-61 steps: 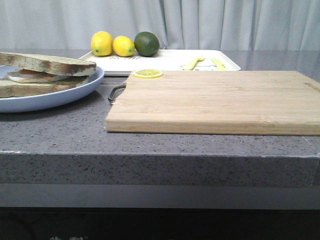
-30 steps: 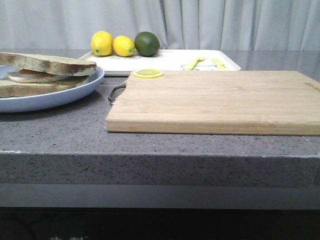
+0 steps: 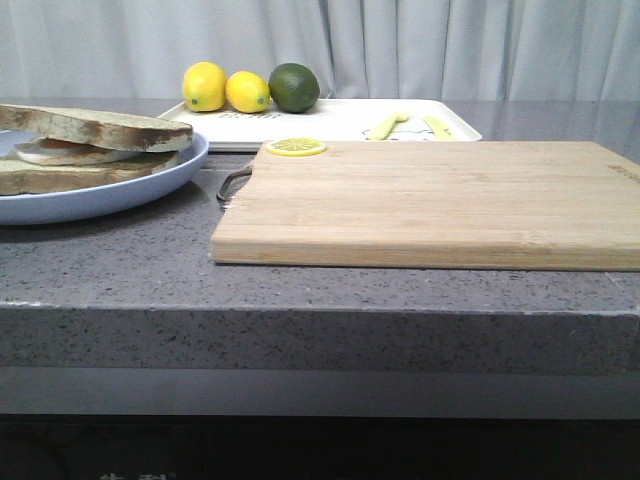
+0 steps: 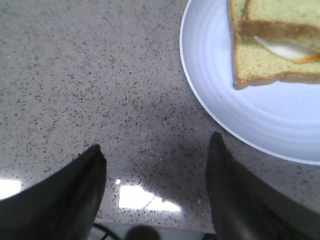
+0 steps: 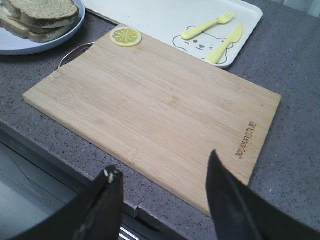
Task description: Place bread and move sandwich to tray
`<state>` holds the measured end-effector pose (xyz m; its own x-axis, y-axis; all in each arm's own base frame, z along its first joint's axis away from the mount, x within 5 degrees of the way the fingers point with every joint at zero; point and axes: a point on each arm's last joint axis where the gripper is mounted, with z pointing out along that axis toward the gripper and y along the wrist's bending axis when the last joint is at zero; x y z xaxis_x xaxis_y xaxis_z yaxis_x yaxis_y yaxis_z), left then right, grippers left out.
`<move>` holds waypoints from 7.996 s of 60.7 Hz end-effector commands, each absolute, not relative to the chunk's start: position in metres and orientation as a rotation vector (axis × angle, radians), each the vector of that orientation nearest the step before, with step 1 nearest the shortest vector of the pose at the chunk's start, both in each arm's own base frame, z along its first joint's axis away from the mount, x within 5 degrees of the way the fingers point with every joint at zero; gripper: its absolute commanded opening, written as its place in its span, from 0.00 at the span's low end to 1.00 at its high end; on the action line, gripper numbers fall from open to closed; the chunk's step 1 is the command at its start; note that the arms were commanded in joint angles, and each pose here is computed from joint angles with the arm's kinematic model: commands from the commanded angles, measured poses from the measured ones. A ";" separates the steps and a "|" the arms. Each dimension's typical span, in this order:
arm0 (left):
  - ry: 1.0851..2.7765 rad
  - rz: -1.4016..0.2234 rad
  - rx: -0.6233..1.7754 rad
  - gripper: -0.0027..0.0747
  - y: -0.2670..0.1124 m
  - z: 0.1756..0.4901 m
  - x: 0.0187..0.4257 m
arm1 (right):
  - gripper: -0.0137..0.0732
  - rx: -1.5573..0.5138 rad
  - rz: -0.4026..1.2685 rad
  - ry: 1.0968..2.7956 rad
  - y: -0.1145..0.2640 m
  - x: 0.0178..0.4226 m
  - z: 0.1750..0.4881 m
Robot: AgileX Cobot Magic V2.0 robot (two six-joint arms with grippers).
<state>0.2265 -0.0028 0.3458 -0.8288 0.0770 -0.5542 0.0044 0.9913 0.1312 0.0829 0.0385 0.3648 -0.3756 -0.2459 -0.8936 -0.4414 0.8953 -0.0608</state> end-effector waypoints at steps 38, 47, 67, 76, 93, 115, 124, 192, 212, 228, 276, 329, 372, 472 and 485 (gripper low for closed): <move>2.603 -0.453 -0.121 0.58 0.029 0.295 0.341 | 0.62 -0.477 0.232 1.884 0.039 0.084 0.379; 2.629 -0.479 -0.142 0.56 0.029 0.283 0.347 | 0.62 -0.477 0.232 1.884 0.039 0.084 0.379; 2.646 -0.495 -0.144 0.10 0.028 0.280 0.347 | 0.62 -0.477 0.232 1.884 0.039 0.084 0.379; 2.642 -0.526 -0.149 0.01 0.026 0.281 0.347 | 0.62 -0.477 0.232 1.884 0.039 0.084 0.379; 2.537 -0.641 -0.073 0.01 0.017 0.308 0.355 | 0.62 -0.477 0.232 1.884 0.039 0.084 0.379; 2.342 -0.701 0.121 0.01 -0.030 0.369 0.385 | 0.62 -0.477 0.232 1.884 0.039 0.084 0.379; 2.255 -0.804 0.113 0.01 -0.054 0.381 0.410 | 0.62 -0.477 0.232 1.884 0.039 0.084 0.379; 2.231 -0.832 -0.090 0.42 -0.067 0.362 0.471 | 0.62 -0.477 0.232 1.884 0.039 0.084 0.379; 2.137 -0.488 0.104 0.42 -0.067 0.432 0.399 | 0.62 -0.477 0.232 1.884 0.039 0.084 0.379; 2.003 -0.386 0.410 0.42 -0.102 0.442 0.305 | 0.62 -0.477 0.232 1.884 0.039 0.084 0.379; 1.834 -0.328 0.536 0.42 -0.048 0.369 0.087 | 0.62 -0.486 0.221 1.932 0.037 0.083 0.375; 1.778 -0.332 0.526 0.01 -0.041 0.365 0.067 | 0.08 -0.488 0.220 1.940 0.037 0.083 0.374; 1.761 -0.150 0.317 0.01 -0.021 0.364 0.060 | 0.08 -0.487 0.220 1.939 0.037 0.083 0.374; 1.499 -0.099 -0.049 0.01 -0.002 0.209 0.054 | 0.08 -0.488 0.219 1.942 0.038 0.083 0.374; 1.505 -0.098 -0.020 0.01 -0.003 0.209 0.054 | 0.08 -0.488 0.219 1.942 0.038 0.083 0.374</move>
